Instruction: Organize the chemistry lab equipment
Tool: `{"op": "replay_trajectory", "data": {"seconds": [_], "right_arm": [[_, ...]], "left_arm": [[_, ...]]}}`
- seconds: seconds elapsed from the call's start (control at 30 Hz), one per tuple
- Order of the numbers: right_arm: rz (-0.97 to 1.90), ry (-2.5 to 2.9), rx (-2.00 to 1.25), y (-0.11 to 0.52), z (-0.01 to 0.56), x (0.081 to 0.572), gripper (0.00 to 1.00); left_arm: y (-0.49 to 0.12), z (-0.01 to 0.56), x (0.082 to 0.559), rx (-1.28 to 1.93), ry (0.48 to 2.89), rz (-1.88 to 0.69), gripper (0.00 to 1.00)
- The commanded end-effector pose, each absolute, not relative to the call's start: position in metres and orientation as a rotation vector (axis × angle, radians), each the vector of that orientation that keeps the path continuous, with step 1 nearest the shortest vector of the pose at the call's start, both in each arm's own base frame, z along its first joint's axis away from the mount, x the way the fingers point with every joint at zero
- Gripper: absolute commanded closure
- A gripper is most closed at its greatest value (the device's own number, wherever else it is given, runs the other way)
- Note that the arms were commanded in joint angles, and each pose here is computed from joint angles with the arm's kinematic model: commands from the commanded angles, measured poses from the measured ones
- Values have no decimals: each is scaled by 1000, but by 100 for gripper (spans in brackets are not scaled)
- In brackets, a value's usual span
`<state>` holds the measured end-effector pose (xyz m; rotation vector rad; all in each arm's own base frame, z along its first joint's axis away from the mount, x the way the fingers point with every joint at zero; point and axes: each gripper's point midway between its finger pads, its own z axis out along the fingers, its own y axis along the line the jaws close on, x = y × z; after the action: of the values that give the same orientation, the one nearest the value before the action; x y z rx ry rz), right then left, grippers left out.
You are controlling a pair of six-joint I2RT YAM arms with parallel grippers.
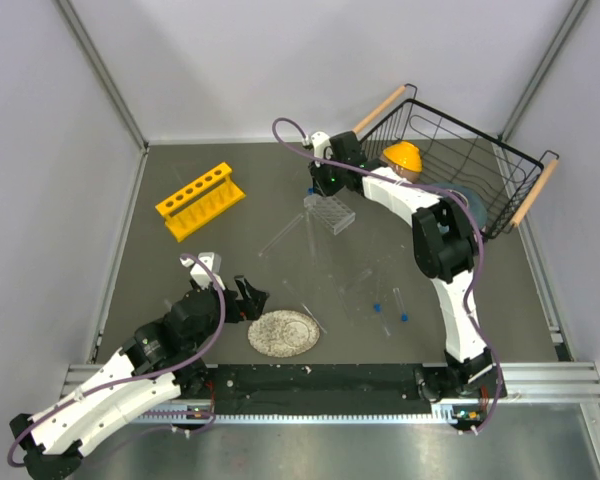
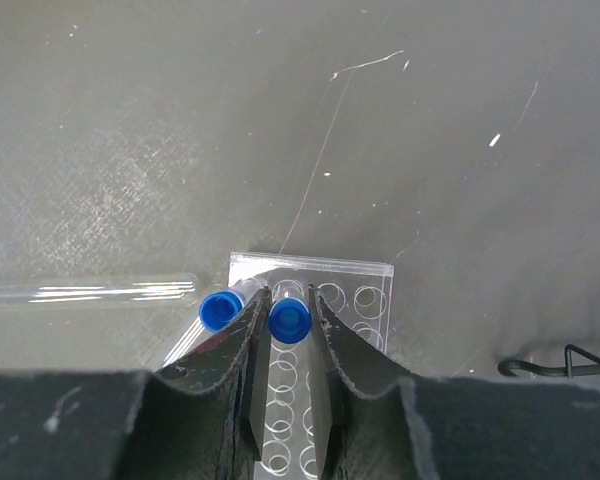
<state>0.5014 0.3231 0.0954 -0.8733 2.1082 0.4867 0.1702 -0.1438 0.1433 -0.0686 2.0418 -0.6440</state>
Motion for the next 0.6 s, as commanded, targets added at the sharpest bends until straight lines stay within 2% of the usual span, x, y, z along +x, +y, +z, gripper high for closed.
{"op": "replay_trajectory", "data": {"seconds": [0.0,0.2,0.57], "right_arm": [[512,2092,-866,326,105,506,78],[534,2088,-889,327,117,499,59],[474,1994,-875,303,192,490,46]], "left_arm": [[-148,153,175,-75,2000,-670,1],[-148,162,174,-81,1978,-696,1],[-152,177,167,-76,1971,-758,1]]}}
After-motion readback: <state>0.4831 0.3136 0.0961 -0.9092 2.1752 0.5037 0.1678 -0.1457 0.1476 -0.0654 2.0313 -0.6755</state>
